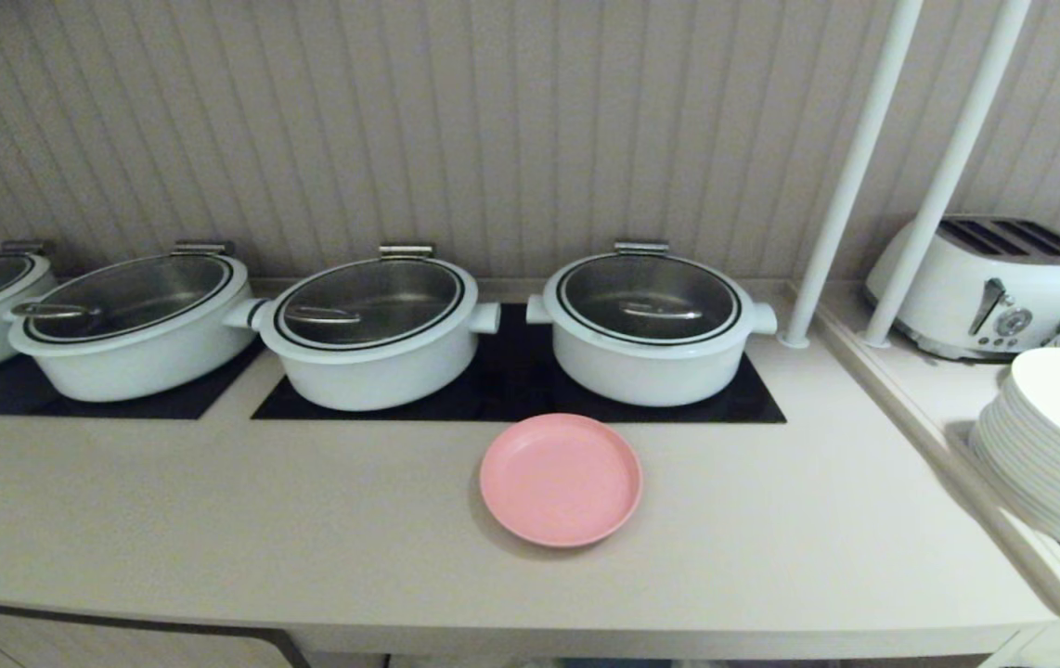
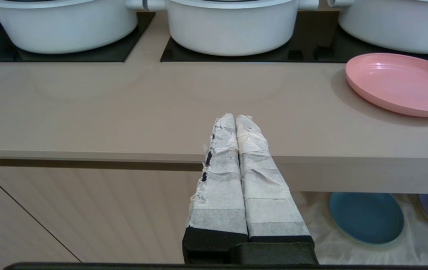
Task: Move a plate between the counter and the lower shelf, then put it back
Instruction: Pick up the plate
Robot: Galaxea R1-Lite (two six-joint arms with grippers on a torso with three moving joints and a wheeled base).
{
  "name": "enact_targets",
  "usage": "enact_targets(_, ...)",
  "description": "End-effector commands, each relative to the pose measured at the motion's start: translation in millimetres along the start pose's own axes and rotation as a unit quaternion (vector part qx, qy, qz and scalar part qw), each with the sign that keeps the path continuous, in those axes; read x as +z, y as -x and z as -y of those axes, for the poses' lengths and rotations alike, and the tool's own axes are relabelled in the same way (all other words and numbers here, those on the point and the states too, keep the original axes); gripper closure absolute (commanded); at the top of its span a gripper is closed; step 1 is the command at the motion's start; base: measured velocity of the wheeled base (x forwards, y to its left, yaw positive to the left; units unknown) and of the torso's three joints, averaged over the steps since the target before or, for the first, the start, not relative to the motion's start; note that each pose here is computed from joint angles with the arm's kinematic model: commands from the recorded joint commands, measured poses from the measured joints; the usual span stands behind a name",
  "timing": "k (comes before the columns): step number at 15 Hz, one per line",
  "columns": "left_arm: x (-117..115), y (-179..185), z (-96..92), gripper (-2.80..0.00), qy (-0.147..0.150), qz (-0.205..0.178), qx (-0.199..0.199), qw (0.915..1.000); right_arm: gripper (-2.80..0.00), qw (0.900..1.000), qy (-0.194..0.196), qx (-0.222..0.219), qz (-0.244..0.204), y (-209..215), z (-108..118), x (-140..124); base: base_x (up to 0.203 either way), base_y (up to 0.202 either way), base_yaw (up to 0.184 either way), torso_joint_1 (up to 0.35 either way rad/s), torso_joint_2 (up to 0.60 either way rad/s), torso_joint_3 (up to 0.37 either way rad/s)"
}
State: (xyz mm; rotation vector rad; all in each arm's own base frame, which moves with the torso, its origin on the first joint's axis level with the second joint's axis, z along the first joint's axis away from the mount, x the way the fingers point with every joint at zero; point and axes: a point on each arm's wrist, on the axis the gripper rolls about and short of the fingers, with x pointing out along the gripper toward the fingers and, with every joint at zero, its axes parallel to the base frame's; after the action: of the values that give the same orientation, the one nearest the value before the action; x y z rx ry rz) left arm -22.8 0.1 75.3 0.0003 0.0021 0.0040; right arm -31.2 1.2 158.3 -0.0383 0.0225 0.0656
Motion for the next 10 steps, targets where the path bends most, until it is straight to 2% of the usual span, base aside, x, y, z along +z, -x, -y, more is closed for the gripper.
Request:
enact_targets(1,0,0,0.0,0.0,0.0,0.0,0.0,1.0,0.0,0.999,-0.001,0.006,-0.033,-17,2,25,0.0,0.0,0.0,0.0,0.0,0.0)
enact_targets(3,0,0,0.0,0.0,0.0,0.0,0.0,1.0,0.0,0.999,0.0,0.032,-0.036,-30,4,54,0.0,0.0,0.0,0.0,0.0,0.0)
enact_targets(5,0,0,0.0,0.0,0.0,0.0,0.0,1.0,0.0,0.997,0.006,0.05,-0.058,-51,4,73,0.0,0.0,0.0,0.0,0.0,0.0)
enact_targets(8,0,0,0.0,0.0,0.0,0.0,0.0,1.0,0.0,0.991,0.041,0.065,-0.11,-91,2,89,0.0,0.0,0.0,0.0,0.0,0.0)
enact_targets(10,0,0,0.0,0.0,0.0,0.0,0.0,1.0,0.0,0.984,0.067,0.094,-0.139,-117,0,94,0.0,0.0,0.0,0.0,0.0,0.0)
